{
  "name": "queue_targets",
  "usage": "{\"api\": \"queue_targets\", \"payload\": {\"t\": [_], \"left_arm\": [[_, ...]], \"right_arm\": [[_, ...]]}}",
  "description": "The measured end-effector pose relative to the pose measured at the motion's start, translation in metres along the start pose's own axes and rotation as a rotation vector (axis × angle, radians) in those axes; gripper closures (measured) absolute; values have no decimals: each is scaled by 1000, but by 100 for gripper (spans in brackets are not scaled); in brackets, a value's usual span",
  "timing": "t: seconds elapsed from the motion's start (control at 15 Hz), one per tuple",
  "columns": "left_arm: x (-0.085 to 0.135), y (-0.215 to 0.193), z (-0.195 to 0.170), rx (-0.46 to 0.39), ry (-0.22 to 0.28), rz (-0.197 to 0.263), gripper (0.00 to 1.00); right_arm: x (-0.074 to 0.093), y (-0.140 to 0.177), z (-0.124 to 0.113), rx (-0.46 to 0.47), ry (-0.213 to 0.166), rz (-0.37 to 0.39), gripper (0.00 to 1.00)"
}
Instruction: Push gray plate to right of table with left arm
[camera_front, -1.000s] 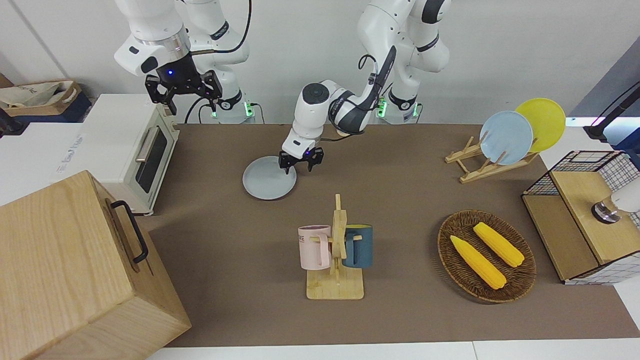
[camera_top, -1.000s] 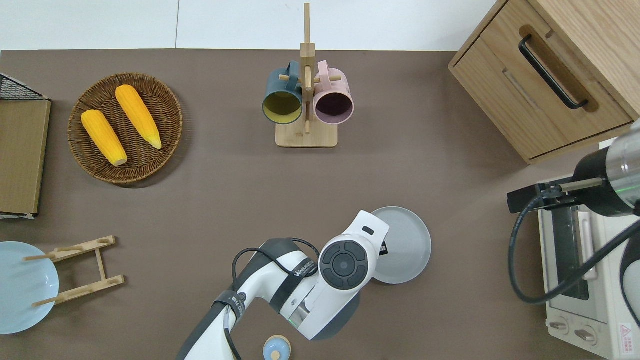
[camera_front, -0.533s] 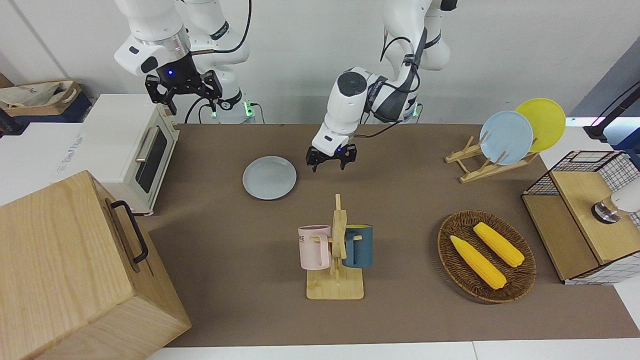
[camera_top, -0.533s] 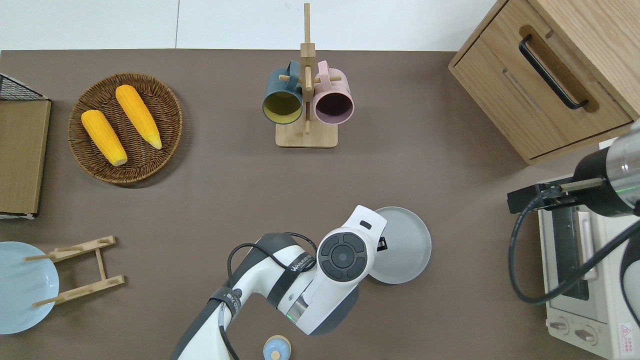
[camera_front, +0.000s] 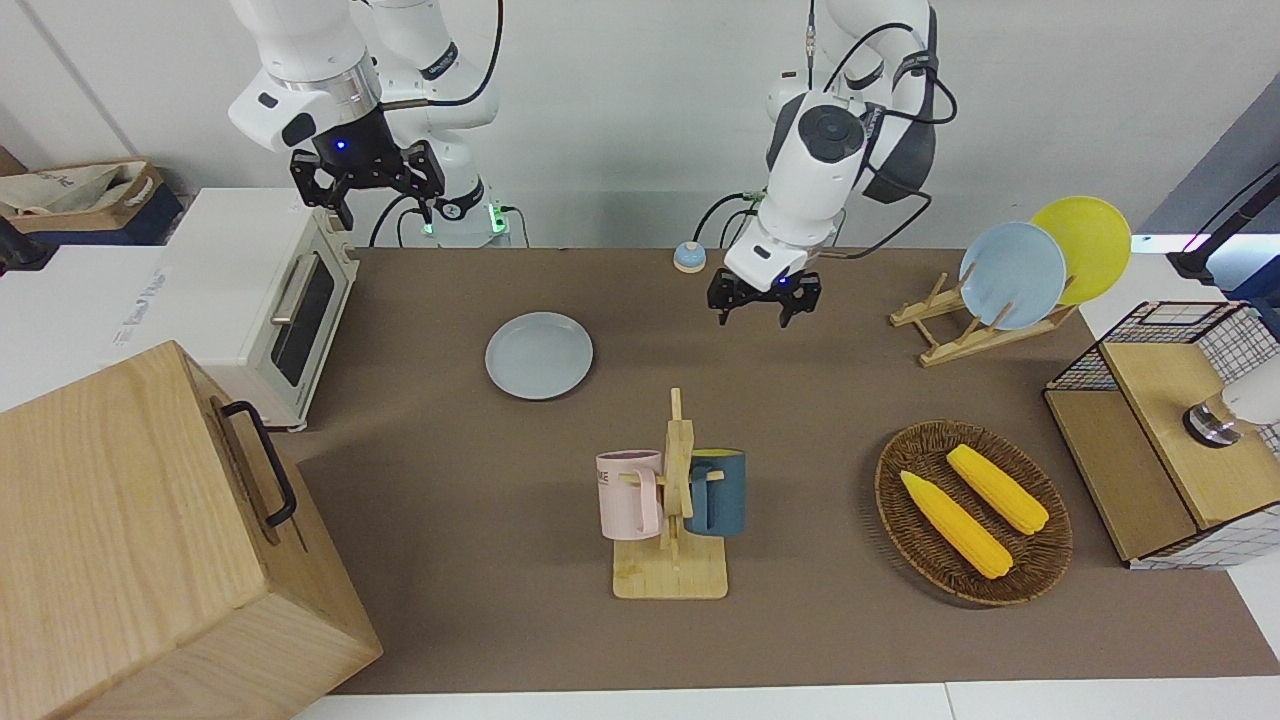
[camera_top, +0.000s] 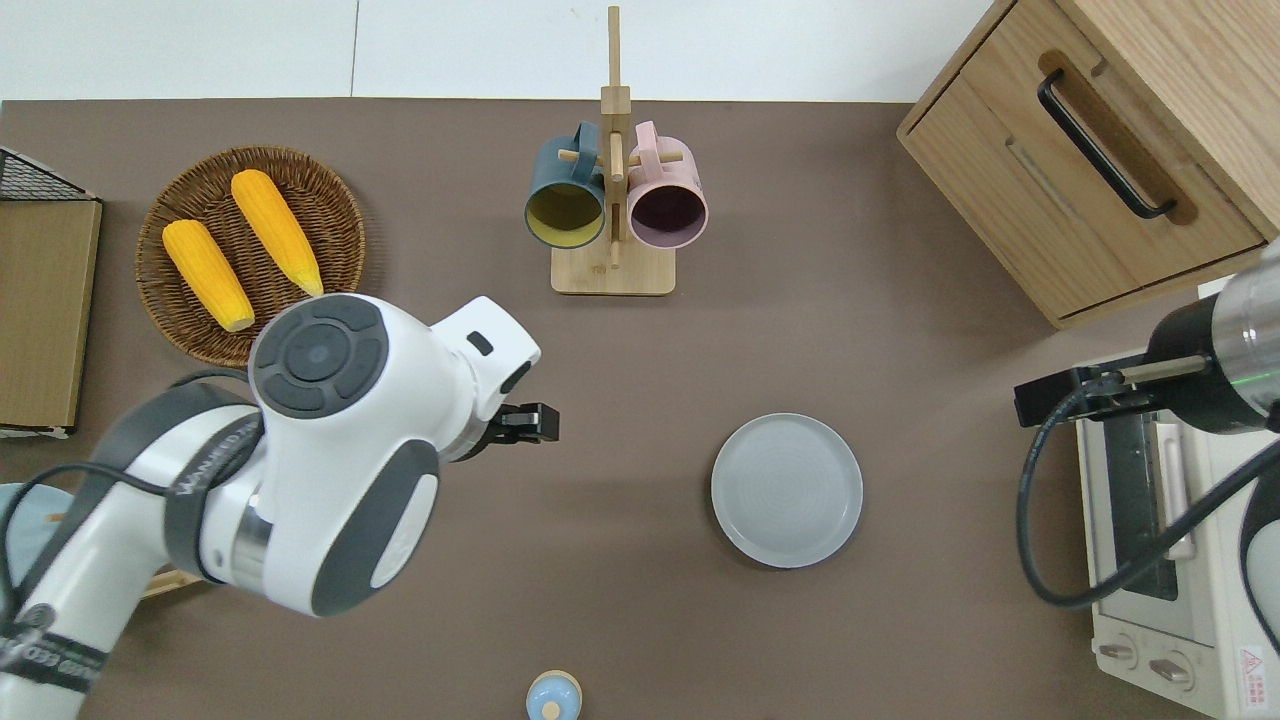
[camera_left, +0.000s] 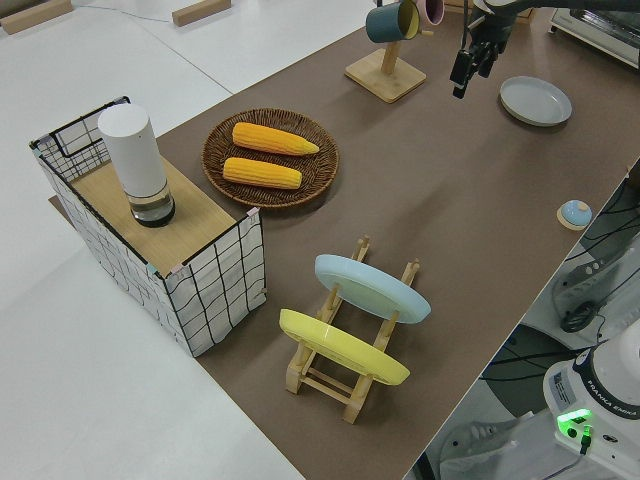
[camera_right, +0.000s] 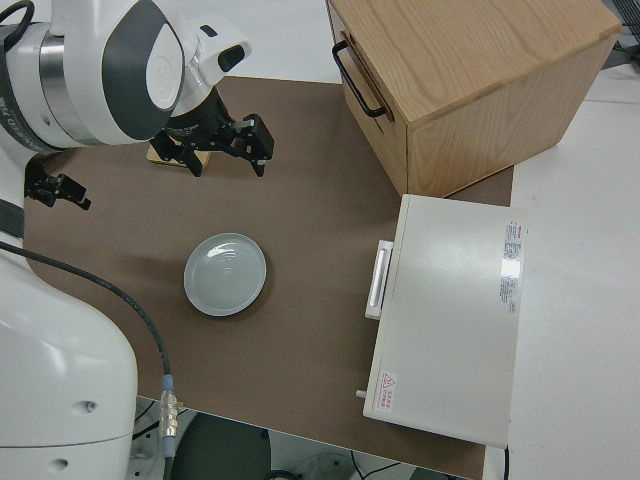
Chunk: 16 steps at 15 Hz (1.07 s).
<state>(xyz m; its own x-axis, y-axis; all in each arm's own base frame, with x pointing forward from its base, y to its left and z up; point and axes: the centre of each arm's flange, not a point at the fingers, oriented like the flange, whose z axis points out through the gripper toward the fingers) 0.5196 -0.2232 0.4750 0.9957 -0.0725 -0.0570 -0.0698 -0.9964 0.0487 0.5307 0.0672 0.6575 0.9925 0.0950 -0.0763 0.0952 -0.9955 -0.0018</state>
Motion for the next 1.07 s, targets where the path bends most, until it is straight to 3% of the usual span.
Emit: {"api": "queue_targets", "payload": {"t": [0.27, 0.53, 0.87, 1.07], "left_arm": [[10, -53, -41, 40, -8, 61, 0], [18, -105, -91, 35, 9, 159, 0], [22, -167, -116, 35, 29, 188, 0], [22, -171, -118, 35, 32, 189, 0]], "right_arm": [[0, 0, 0, 0, 0, 0, 1], [0, 0, 0, 0, 0, 0, 1], [0, 0, 0, 0, 0, 0, 1], [0, 0, 0, 0, 0, 0, 1]]}}
